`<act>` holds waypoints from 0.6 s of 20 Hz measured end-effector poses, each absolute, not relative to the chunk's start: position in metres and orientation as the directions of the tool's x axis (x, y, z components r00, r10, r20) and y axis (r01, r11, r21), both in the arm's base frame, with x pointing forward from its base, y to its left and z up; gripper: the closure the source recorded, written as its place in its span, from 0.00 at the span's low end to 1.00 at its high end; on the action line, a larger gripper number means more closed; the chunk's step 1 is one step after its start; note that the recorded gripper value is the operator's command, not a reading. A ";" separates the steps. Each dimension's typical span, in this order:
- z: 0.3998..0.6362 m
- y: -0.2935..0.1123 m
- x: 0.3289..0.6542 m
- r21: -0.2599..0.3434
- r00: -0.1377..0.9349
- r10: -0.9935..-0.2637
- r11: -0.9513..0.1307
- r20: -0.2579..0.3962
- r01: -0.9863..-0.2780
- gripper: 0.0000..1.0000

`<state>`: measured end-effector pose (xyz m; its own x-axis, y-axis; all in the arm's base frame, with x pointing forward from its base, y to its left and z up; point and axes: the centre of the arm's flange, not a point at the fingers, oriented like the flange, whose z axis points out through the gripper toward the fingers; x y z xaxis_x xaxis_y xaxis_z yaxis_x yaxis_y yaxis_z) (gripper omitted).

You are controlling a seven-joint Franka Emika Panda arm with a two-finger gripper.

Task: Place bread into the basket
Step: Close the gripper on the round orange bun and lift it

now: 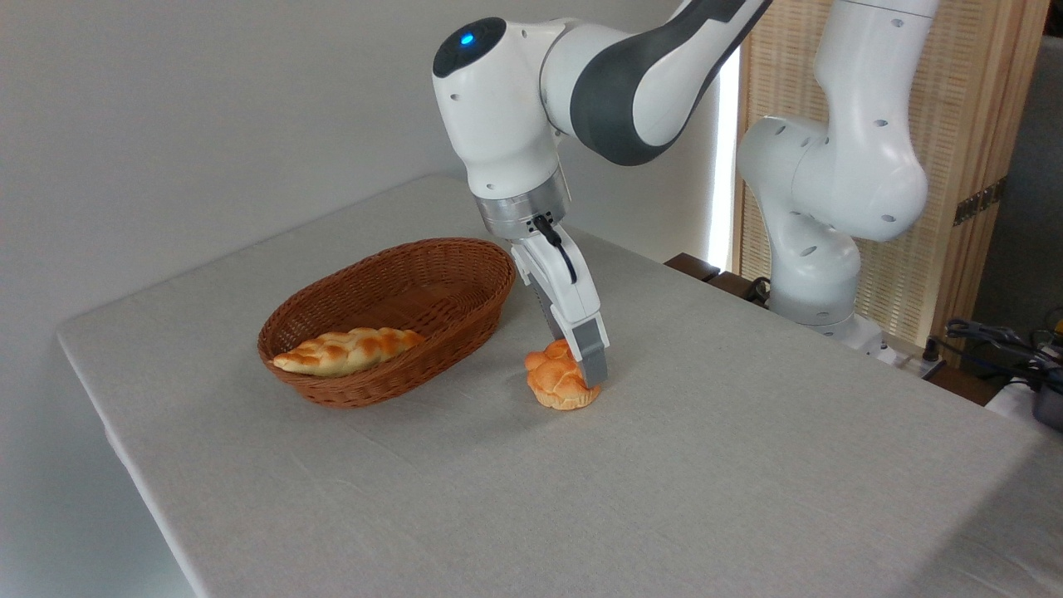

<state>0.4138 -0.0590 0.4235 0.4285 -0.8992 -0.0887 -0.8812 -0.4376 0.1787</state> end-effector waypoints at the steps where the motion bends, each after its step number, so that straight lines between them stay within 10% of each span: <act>1: 0.423 -0.059 0.414 0.176 0.429 -0.899 -0.438 -0.087 -0.882 0.15; 6: 0.422 -0.059 0.416 0.168 0.390 -0.918 -0.396 -0.072 -0.903 0.63; 12: 0.417 -0.059 0.416 0.177 0.379 -0.922 -0.387 -0.076 -0.905 0.79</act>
<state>0.4163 -0.0592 0.4168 0.3793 -0.9222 -0.0757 -0.9050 -0.3867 0.1772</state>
